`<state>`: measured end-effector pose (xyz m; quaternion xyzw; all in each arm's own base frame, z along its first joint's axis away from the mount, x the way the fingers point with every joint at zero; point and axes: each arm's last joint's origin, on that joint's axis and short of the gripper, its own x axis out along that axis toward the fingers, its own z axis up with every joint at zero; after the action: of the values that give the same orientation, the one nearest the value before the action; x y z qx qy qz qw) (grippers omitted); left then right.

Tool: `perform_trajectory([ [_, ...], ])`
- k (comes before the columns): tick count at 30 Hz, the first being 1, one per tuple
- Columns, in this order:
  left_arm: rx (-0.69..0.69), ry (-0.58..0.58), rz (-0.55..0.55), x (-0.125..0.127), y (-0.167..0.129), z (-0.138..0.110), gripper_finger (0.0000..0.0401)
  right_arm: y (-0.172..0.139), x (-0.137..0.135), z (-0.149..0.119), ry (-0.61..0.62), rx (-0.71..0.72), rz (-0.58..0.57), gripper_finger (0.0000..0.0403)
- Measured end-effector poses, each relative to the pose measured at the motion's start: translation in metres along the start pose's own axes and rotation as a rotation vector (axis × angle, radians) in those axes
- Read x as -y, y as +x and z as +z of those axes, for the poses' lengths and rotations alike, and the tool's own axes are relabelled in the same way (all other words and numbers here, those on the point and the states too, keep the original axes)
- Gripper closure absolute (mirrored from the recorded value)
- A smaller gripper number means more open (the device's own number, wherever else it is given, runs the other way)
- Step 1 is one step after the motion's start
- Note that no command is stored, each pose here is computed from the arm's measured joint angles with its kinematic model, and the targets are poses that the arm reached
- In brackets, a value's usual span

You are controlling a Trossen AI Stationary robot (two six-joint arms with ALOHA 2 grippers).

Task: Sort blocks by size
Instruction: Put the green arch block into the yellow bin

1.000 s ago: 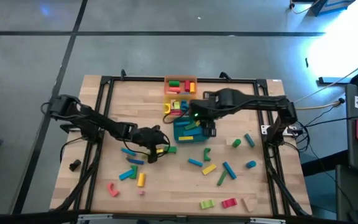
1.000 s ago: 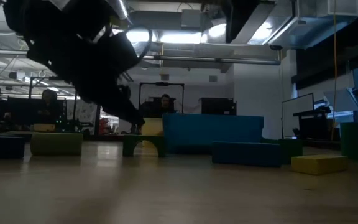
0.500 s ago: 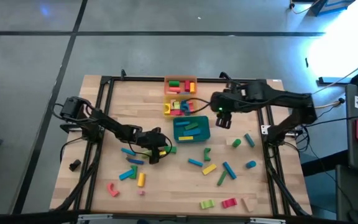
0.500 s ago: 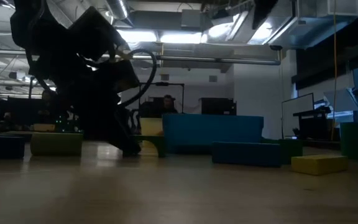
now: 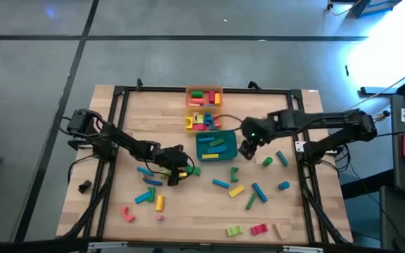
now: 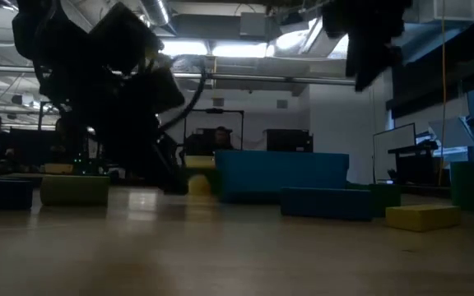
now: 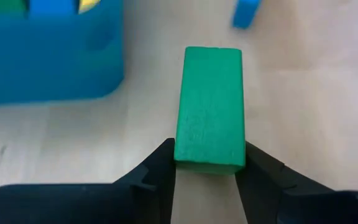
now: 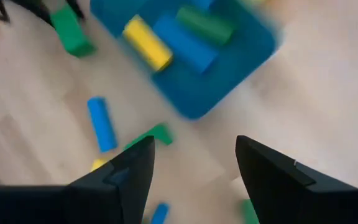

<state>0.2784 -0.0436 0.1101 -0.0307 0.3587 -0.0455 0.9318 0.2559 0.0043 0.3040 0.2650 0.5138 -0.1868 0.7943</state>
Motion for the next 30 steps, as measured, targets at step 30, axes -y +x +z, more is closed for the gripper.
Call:
perform_trajectory([
  [30, 0.266, 0.217, 0.541, -0.114, -0.084, 0.050, 0.0273, 0.067, -0.048, -0.050, 0.369, 0.091, -0.008, 0.0176],
])
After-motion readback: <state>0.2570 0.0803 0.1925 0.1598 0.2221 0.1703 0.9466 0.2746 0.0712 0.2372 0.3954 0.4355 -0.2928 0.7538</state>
